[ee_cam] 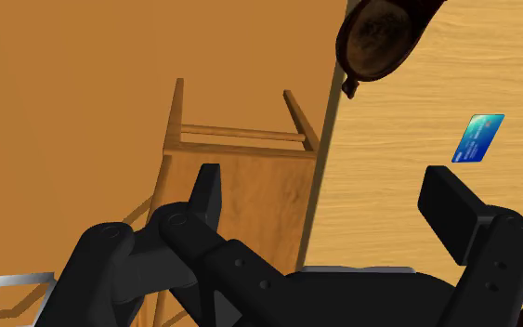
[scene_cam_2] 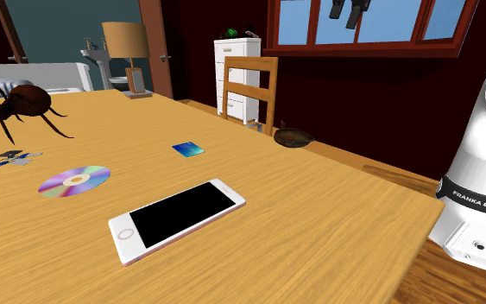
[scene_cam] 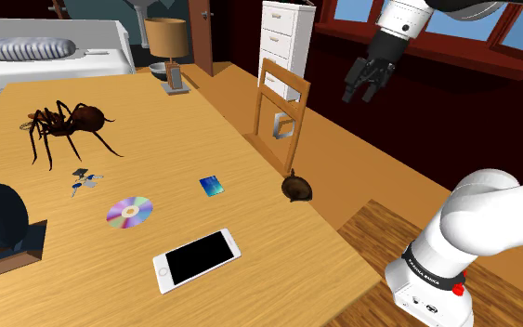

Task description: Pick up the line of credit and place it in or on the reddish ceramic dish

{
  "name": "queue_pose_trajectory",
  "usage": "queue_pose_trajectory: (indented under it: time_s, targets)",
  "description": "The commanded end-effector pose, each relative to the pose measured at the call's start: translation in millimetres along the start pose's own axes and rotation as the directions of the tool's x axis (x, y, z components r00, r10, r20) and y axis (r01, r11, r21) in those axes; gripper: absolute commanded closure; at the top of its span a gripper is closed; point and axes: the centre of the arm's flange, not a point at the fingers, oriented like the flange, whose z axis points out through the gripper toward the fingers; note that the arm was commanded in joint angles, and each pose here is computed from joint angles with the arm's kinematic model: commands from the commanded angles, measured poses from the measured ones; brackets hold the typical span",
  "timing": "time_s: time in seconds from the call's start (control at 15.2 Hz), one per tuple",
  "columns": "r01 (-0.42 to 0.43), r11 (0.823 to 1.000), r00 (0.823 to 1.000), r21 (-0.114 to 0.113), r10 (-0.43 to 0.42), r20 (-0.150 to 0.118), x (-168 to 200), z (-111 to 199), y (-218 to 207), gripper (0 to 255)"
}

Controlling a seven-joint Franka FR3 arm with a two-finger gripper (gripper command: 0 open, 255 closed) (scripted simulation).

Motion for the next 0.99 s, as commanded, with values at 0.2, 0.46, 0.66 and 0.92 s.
queue_pose_trajectory:
  time_s: [0.2,0.46,0.66,0.92]
  targets:
    - [-0.007,1.000,1.000,-0.011,0.007,0.026,15.2,24.2,-31.1,0]
    - [-0.015,1.000,0.998,-0.026,0.016,0.060,34.8,57.5,-71.9,0]
    - [-0.021,0.999,0.996,-0.038,0.024,0.085,48.9,83.3,-102.1,0]
    - [-0.028,0.998,0.992,-0.053,0.034,0.119,67.0,118.8,-141.8,0]
